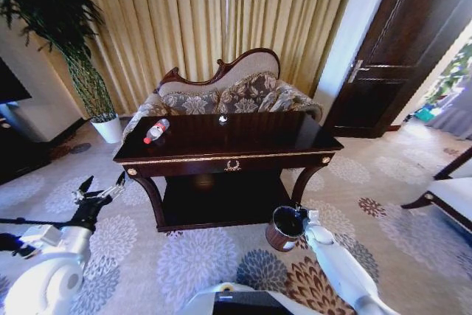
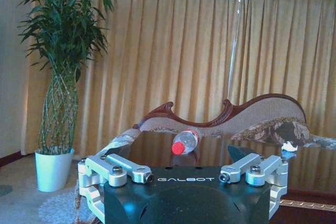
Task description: Move to the front of the table and place the trash on the table into the trash bin.
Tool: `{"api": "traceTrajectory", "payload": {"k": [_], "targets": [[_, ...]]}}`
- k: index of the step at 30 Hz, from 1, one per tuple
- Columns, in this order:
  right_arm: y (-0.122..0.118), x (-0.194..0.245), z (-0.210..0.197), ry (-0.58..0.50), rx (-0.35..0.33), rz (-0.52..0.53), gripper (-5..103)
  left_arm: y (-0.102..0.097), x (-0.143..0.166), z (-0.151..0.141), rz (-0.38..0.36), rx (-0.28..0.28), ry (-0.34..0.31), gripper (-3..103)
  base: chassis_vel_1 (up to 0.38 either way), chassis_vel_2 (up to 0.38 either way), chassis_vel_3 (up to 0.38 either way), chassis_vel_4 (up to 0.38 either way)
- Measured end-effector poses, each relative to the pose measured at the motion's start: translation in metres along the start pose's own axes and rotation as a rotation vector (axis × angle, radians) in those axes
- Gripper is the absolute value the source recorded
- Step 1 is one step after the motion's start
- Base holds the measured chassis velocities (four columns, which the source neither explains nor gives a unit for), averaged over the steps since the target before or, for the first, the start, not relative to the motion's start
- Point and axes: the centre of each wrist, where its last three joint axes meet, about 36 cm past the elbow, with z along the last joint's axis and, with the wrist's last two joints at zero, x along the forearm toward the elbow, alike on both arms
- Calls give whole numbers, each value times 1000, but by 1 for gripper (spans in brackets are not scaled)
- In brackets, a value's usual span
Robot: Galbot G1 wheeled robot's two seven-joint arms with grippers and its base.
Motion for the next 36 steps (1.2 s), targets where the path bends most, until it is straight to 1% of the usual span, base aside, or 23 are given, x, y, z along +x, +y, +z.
{"api": "traceTrajectory", "payload": {"k": [13, 18, 20, 21, 23, 25, 26, 27, 29, 30, 32, 33, 35, 36], "targets": [[6, 3, 2, -7, 12, -16, 0, 1, 0, 0, -1, 0, -1, 100, 0, 0, 0, 0], [4, 9, 6, -5, 28, -45, 1, 1, 0, 1, 6, 3, -1, 100, 0, 0, 0, 0], [4, 11, 8, -5, 30, -54, 12, 1, 0, 1, 8, 4, 0, 100, 0, 0, 0, 0], [4, 11, 8, -5, 30, -54, 12, 1, 0, 1, 8, 4, 0, 100, 0, 0, 0, 0], [3, 12, 8, -7, 31, -54, 22, 0, 1, 0, 9, 3, -1, 100, 0, 0, 0, 0], [3, 12, 8, -9, 31, -54, 22, 0, 1, 0, 9, 3, -2, 100, 0, 0, 0, 0], [3, 12, 7, -10, 30, -54, 33, 0, 1, 0, 9, 3, -2, 100, 0, 0, 0, 0], [3, 12, 7, -10, 30, -54, 33, 0, 1, 0, 9, 3, -2, 100, 0, 0, 0, 0], [4, 12, 7, -13, 30, -55, 44, 0, 1, 0, 7, 4, -1, 100, 0, 0, 0, 0], [4, 12, 7, -13, 30, -55, 44, 0, 1, 0, 7, 4, -1, 100, 0, 0, 0, 0], [4, 12, 6, -14, 28, -56, 55, 1, 2, 0, 7, 5, -1, 100, 0, 0, 0, 0], [4, 12, 6, -14, 28, -56, 55, 1, 2, 0, 7, 5, -1, 100, 0, 0, 0, 0], [4, 12, 5, -16, 26, -55, 66, 1, 1, 1, 5, 5, -1, 100, 0, 0, 0, 0], [4, 12, 5, -16, 26, -55, 66, 1, 1, 1, 5, 5, -1, 100, 0, 0, 0, 0]]}}
